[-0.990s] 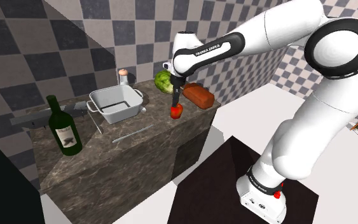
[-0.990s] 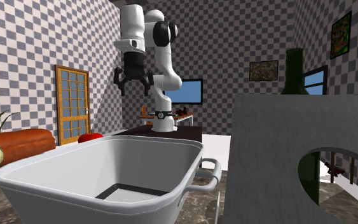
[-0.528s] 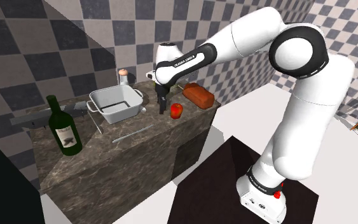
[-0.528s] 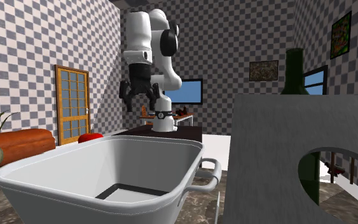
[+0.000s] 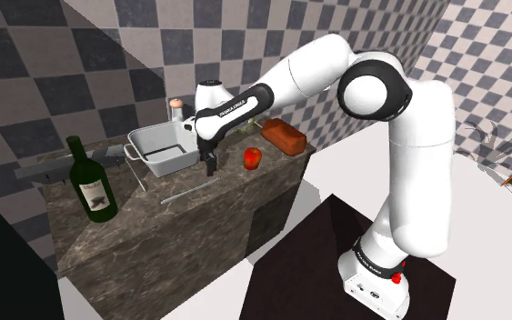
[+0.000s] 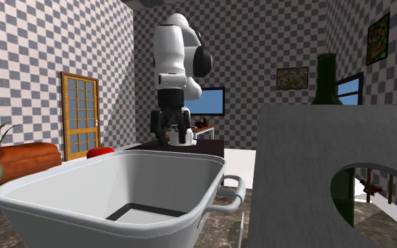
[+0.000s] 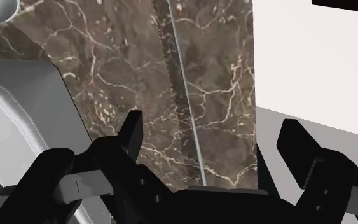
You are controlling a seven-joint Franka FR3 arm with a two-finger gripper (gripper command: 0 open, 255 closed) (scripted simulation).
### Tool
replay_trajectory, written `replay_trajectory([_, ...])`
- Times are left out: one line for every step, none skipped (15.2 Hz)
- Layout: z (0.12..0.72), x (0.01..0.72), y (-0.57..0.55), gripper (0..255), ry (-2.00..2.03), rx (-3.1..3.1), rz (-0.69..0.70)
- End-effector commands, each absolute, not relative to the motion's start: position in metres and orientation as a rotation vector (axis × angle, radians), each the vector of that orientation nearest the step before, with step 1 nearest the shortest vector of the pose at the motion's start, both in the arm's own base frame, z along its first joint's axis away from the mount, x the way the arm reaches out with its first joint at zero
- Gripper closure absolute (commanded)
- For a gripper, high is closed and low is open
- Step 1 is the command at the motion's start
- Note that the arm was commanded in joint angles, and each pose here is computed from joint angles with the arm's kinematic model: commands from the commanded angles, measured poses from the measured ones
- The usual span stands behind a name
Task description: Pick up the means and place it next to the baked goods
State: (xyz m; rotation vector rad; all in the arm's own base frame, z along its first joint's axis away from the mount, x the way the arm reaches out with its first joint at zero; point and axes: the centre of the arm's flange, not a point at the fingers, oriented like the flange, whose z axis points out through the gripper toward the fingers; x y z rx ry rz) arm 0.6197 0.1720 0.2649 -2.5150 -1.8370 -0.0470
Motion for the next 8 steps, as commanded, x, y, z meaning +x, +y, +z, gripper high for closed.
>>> replay_trajectory([0.249, 0.628, 0.189, 0, -1.916, -2.453, -0.052])
replay_trajectory([0.242, 0.632, 0.199, 0, -1.953, -2.422, -0.054])
replay_trajectory([0.234, 0.636, 0.209, 0, -1.99, -2.391, -0.056])
replay_trajectory([0.226, 0.639, 0.219, 0, -2.027, -2.359, -0.058])
replay_trajectory([0.218, 0.642, 0.229, 0, -2.063, -2.326, -0.06])
replay_trajectory([0.211, 0.645, 0.239, 0, -2.098, -2.293, -0.062])
replay_trajectory([0.208, 0.646, 0.243, 0, -2.111, -2.281, -0.063])
replay_trajectory([0.203, 0.646, 0.243, 0, -2.111, -2.281, -0.063])
